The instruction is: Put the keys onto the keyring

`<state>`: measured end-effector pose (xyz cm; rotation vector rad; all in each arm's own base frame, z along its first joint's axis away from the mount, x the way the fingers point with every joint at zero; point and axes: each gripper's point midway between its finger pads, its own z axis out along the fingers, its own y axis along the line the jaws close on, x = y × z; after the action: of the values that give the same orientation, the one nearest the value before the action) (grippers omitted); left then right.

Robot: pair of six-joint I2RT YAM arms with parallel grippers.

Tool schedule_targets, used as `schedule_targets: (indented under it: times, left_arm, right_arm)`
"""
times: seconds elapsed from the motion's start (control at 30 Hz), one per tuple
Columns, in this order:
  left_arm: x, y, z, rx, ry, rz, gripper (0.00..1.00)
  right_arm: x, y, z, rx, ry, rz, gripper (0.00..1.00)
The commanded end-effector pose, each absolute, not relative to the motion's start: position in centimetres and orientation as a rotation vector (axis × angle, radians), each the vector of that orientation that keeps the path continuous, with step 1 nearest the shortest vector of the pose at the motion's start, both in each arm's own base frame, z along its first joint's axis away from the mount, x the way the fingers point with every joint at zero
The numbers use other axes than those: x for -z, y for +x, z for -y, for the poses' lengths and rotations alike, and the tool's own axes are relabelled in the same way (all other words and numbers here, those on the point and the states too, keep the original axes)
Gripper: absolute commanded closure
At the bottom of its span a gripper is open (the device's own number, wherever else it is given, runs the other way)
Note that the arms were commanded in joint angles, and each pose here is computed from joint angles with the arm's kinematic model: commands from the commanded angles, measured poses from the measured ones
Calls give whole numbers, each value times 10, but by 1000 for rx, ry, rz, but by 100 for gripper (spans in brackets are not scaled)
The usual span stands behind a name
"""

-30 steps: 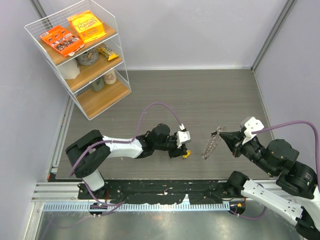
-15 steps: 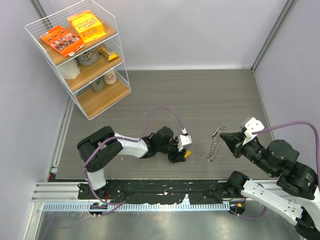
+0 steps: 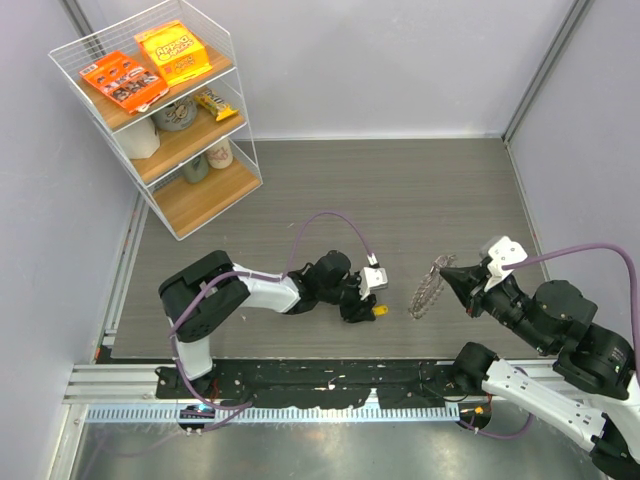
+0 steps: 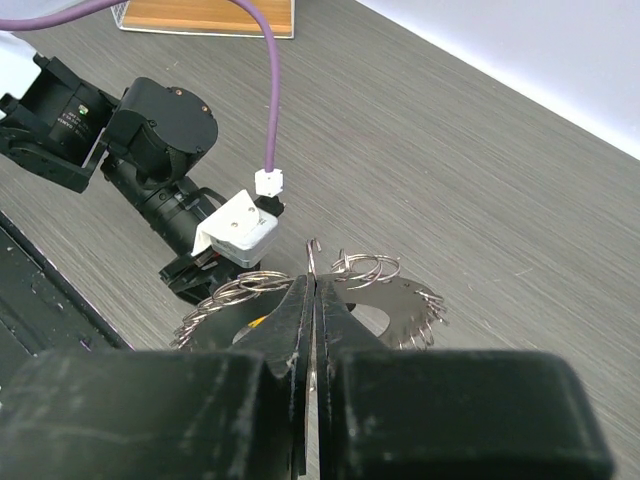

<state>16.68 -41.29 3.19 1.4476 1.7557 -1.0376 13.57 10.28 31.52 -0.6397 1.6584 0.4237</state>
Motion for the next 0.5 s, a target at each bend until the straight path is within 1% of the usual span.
schedule_targets:
  times: [0.0, 0.07, 0.23, 0.27, 0.33, 0.47]
  left_arm:
    - [-43, 167, 422, 1074, 1440, -1708, 58]
    - [-41, 164, 423, 1075, 1445, -1712, 57]
    - [-34, 166, 422, 1044, 1421, -1724, 52]
    - [-34, 168, 421, 1027, 1412, -1728, 50]
    - [-30, 171, 421, 1009, 1405, -1742, 40]
    - [-20, 175, 419, 977, 1396, -1768, 40]
  right_arm:
    - [-332, 136, -105, -456, -608, -1594, 95]
    - [-331, 136, -106, -457, -612, -1596, 95]
    - [-331, 135, -106, -467, -609, -1591, 95]
    - [-330, 135, -106, -467, -607, -1592, 95]
    - [-330, 134, -105, -469, -607, -1593, 95]
    - [-331, 131, -103, -479, -601, -1588, 95]
